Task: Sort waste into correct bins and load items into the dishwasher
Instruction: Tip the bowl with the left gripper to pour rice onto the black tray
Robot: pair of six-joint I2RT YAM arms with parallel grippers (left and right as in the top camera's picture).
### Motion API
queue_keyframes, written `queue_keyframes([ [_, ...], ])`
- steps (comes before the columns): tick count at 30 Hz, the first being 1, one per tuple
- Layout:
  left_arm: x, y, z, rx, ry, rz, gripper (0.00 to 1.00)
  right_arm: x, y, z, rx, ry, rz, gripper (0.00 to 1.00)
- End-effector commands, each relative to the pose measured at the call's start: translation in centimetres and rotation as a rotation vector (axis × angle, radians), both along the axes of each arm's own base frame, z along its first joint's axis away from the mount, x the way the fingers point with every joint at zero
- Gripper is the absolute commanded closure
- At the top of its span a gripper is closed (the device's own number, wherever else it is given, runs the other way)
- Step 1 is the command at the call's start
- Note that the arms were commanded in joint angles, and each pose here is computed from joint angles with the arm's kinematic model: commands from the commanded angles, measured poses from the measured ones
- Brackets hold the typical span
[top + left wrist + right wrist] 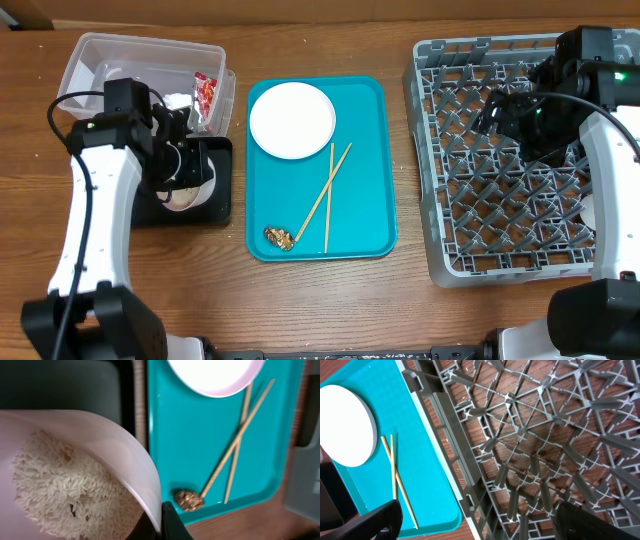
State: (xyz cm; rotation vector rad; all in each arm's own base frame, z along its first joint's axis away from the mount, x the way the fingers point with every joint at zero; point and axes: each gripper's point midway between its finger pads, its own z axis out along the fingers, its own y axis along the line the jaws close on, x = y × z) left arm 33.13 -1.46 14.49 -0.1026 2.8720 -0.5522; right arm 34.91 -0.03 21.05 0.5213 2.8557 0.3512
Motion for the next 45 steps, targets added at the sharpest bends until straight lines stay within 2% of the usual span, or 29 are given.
queue_keyframes([
  [1,1.0,-2.3,-0.4,-0.238,-0.054,-0.127,0.96,0.0,-0.1,-0.1,-0.011,0.002,0.008,0.00],
  [9,2.3,-2.8,0.2,-0.624,-0.204,-0.210,0.96,0.0,-0.1,-0.1,-0.011,0.004,0.009,0.00],
  [11,2.5,-2.2,1.1,-0.723,-0.274,-0.201,0.96,0.0,-0.1,-0.1,-0.012,0.004,0.009,0.00],
  [14,2.7,-0.6,1.8,-0.802,-0.336,-0.151,0.96,0.0,-0.2,-0.1,-0.021,0.005,0.006,0.00],
  [24,2.9,4.9,1.9,-0.848,-0.404,0.027,0.96,0.0,-0.2,-0.2,-0.022,0.005,0.006,0.00],
  [45,3.0,5.3,1.7,-0.840,-0.402,0.035,0.96,-0.3,-0.2,-0.2,-0.021,0.017,0.006,0.00],
])
